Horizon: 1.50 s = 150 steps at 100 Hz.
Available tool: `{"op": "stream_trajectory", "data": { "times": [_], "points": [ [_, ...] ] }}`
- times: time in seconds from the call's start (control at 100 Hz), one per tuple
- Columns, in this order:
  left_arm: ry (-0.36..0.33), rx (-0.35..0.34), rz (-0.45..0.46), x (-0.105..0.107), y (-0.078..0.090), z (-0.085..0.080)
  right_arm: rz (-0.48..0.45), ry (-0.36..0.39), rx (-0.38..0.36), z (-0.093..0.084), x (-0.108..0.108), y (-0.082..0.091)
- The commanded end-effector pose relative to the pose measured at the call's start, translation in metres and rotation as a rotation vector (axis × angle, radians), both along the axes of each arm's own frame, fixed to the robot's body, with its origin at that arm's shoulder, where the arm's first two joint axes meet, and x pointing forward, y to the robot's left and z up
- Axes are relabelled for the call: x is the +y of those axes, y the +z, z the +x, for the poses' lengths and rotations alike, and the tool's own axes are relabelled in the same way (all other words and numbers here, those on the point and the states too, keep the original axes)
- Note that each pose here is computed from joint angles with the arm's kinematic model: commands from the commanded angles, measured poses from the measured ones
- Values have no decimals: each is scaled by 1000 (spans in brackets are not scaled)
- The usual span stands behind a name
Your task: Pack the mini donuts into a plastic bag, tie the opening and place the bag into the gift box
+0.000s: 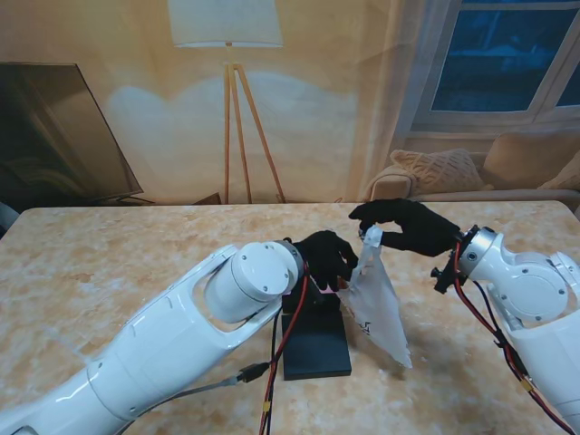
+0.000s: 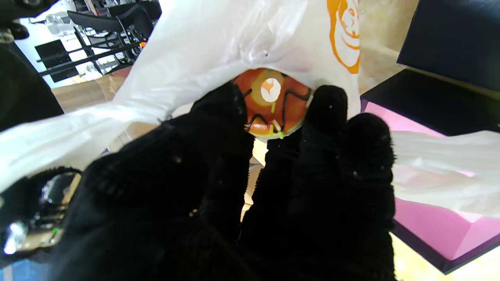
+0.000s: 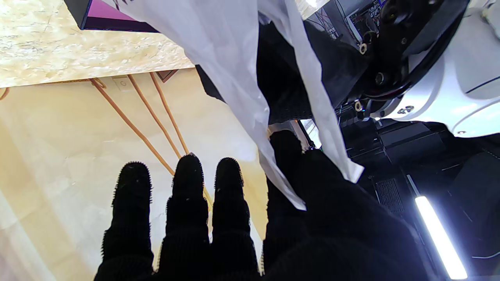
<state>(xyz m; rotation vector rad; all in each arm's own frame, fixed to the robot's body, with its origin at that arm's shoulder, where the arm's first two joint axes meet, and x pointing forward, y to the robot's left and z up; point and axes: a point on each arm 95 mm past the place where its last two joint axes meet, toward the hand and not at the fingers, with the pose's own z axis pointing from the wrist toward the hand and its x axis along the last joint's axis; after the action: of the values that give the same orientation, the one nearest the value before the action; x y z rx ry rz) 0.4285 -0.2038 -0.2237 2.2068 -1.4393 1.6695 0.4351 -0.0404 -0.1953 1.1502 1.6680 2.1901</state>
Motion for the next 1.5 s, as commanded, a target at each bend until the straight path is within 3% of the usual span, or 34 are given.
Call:
{"op": "stream_trajectory", "data": {
  "times": [0.0,0.26,1.49],
  "points": [
    [-5,13,-20,-2,5,-4,-9,15,4,-3,4,-4],
    [32,55,-48,5,8,-2,-11,6,4,-4,3,-3],
    [43,80,-120,19,20,-6,-10,3,-3,-5,1,-3]
  ]
}}
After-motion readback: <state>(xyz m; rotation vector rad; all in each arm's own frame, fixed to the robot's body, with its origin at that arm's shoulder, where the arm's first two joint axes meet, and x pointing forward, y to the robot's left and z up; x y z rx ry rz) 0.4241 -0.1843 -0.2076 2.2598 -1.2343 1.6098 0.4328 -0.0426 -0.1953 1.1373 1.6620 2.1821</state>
